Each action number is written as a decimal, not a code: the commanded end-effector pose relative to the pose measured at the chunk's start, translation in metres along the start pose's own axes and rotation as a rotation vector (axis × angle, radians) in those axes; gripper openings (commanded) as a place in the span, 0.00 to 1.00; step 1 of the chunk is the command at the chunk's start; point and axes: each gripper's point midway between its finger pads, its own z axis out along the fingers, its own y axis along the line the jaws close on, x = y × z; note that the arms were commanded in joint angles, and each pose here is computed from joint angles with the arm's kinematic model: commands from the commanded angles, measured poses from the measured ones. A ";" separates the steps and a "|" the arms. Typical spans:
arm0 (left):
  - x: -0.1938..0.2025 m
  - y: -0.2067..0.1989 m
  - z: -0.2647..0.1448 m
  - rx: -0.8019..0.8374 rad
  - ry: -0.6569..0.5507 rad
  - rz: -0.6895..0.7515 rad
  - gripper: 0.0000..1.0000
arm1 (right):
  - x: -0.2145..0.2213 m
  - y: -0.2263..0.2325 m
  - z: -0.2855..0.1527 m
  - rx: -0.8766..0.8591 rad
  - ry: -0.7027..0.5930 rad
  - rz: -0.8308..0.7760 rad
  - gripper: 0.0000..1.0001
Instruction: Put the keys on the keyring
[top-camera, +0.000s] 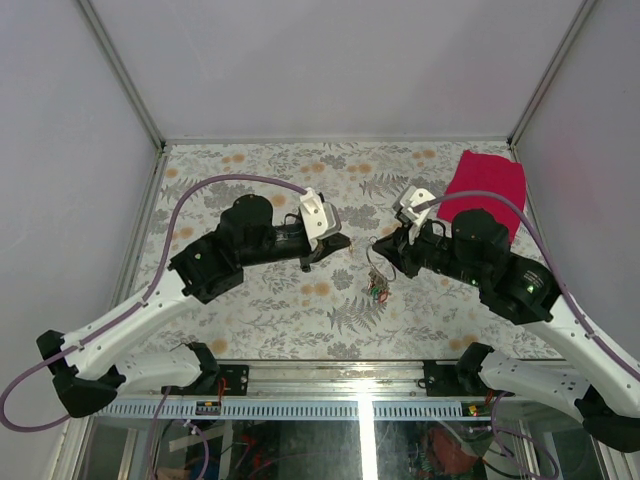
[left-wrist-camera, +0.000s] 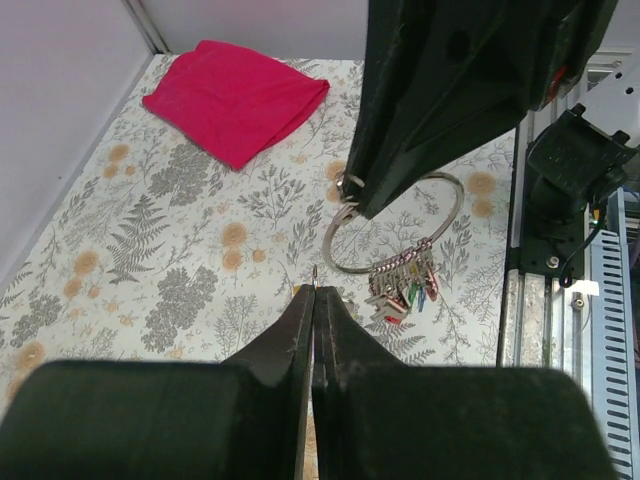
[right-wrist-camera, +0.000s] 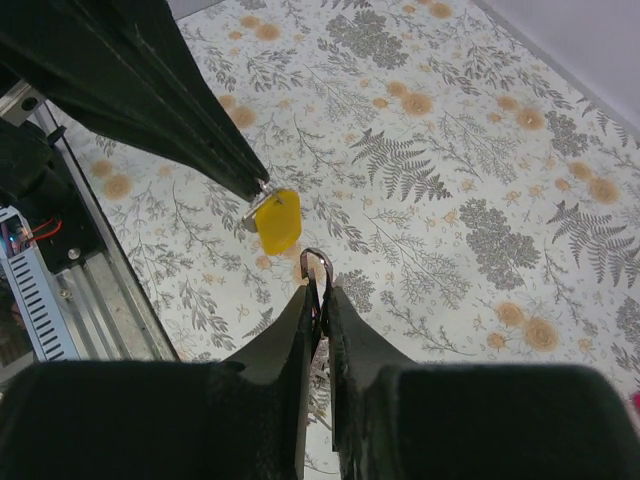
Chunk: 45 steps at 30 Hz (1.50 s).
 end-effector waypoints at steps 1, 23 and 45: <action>-0.021 -0.007 0.000 0.038 -0.047 0.041 0.00 | -0.047 0.006 -0.001 -0.032 -0.147 0.030 0.00; -0.022 -0.013 0.011 0.048 -0.034 0.054 0.00 | -0.043 0.015 0.009 -0.081 -0.135 0.052 0.00; -0.018 -0.005 0.010 -0.007 -0.021 0.054 0.00 | -0.031 0.023 0.011 -0.127 -0.096 0.052 0.00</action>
